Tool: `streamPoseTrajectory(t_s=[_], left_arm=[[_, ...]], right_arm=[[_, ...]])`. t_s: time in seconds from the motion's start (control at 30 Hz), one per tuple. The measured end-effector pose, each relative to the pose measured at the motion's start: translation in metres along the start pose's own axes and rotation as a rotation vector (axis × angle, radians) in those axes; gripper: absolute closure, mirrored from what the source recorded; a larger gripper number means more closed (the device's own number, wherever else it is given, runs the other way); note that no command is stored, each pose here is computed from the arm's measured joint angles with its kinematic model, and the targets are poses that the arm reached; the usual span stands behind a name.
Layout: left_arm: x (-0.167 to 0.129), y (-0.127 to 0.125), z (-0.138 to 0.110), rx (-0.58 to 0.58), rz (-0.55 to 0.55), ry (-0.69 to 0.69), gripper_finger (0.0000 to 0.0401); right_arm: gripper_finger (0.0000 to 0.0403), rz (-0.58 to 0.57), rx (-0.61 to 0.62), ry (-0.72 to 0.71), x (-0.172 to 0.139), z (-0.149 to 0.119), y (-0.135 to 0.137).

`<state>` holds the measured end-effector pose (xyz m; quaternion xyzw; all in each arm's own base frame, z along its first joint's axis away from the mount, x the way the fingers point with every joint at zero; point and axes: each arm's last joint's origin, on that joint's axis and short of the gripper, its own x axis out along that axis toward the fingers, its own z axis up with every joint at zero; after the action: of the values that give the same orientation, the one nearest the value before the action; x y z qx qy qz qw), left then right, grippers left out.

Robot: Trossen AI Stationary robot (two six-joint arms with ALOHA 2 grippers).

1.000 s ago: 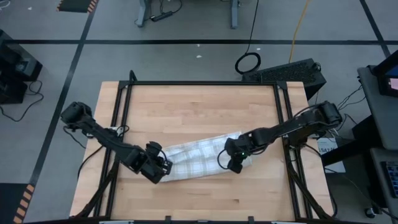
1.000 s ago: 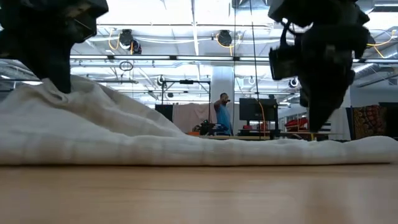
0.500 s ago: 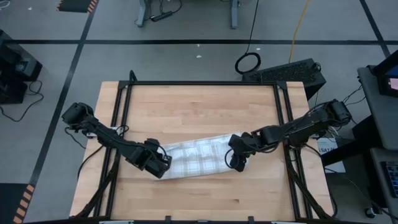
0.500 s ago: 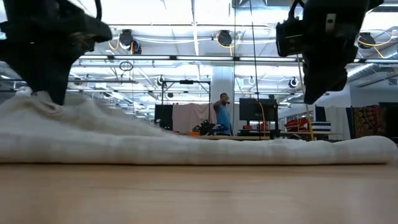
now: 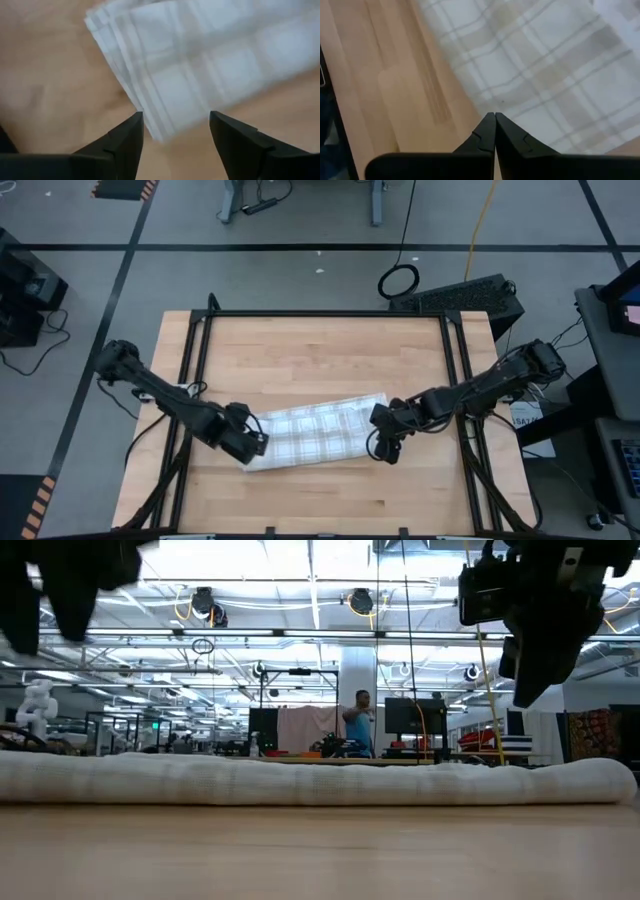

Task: Roll towel
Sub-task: Roll the white kitchen towel

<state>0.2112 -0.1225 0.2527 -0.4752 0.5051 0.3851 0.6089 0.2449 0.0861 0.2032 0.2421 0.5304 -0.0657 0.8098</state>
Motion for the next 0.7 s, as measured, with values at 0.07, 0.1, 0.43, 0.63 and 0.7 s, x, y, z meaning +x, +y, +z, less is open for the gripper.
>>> streamPoseTrajectory(t_s=[0.07,0.1,0.43,0.63,0.7], left_arm=[[-0.022,0.009,0.006,-0.013,-0.032,0.001,0.0176],[-0.03,0.016,0.013,-0.026,-0.023,-0.004,0.018],[-0.021,0.038,0.078,0.197,-0.088,-0.019,0.0244],[0.026,0.039,0.095,0.253,-0.049,0.139,0.0258],[0.033,0.037,0.097,0.254,-0.041,0.163,0.0257]], right_arm=[[0.0403,0.006,-0.006,0.001,0.0,-0.002,0.002],[0.0403,0.013,-0.006,-0.004,0.0,-0.002,0.003],[0.0403,0.047,-0.019,-0.047,0.0,0.002,0.007],[0.0403,0.056,0.033,-0.048,0.0,0.0,0.009],[0.0403,0.059,0.036,-0.046,0.0,-0.001,0.01]])
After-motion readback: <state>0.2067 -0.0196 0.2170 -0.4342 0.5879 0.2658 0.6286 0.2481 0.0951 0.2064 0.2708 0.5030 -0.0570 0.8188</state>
